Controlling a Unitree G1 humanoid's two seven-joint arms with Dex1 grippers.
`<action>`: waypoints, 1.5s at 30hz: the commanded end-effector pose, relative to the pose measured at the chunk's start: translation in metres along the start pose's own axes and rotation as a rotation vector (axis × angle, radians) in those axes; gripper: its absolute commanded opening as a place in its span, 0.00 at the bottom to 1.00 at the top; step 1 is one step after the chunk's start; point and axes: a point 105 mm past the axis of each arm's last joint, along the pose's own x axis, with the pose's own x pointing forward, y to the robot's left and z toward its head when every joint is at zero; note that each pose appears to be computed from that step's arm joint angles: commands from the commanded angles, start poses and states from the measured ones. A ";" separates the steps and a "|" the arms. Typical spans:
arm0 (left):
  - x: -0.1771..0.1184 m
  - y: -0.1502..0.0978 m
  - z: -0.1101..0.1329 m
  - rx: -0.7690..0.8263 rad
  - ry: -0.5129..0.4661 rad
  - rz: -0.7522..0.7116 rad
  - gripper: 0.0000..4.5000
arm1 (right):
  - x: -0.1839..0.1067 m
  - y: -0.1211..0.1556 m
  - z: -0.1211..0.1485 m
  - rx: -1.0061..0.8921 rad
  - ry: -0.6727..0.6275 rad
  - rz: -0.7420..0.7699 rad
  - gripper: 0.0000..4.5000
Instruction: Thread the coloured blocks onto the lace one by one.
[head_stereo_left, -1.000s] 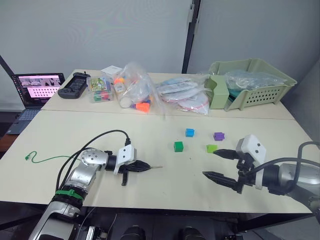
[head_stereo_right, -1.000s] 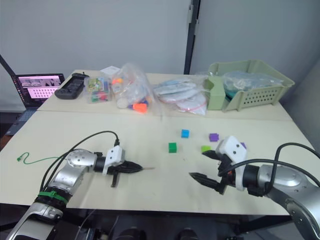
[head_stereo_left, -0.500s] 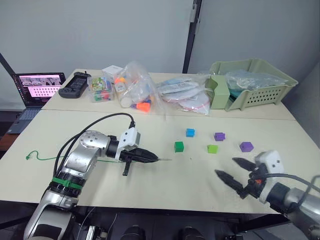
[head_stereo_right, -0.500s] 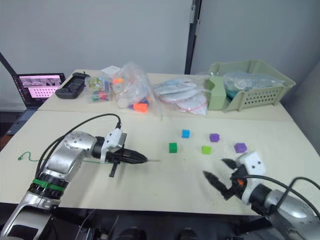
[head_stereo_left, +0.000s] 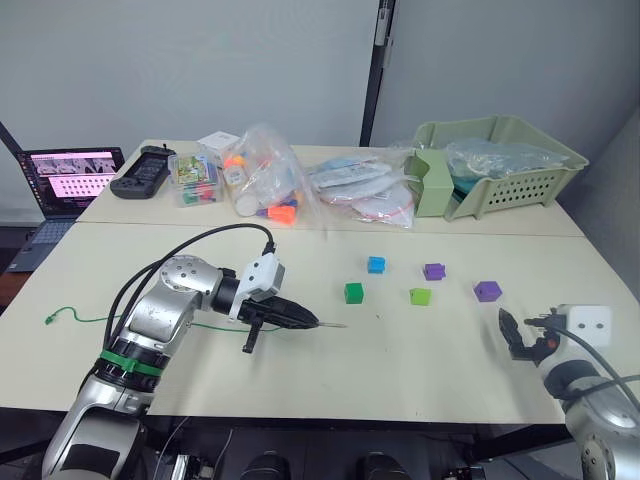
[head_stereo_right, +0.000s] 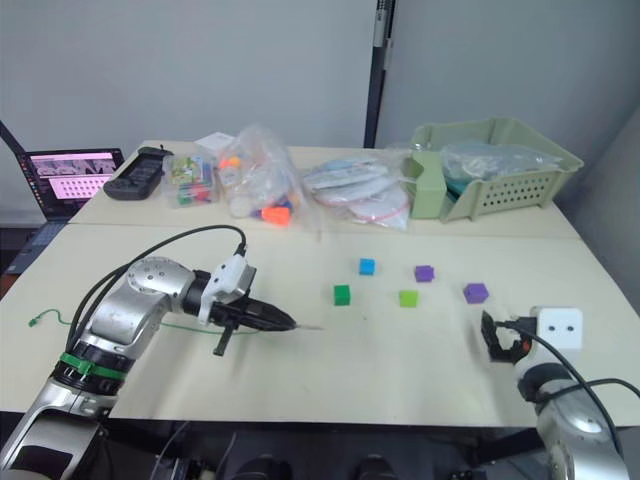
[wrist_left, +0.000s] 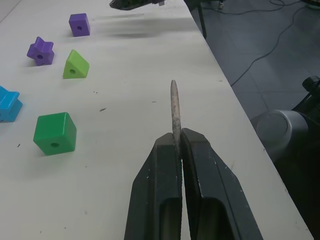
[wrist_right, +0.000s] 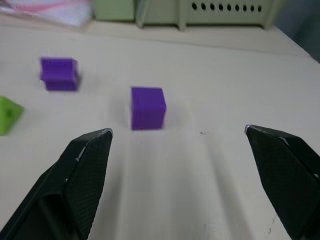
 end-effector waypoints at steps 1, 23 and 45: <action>-0.007 -0.002 0.007 0.022 -0.011 0.043 0.01 | 0.014 -0.002 0.008 0.022 -0.034 0.067 1.00; -0.007 -0.017 0.006 0.012 0.006 0.128 0.00 | 0.080 0.008 0.003 -0.017 0.003 0.178 0.94; 0.013 -0.012 0.007 -0.015 -0.075 -0.002 0.00 | -0.025 0.109 0.006 0.230 0.015 0.242 0.26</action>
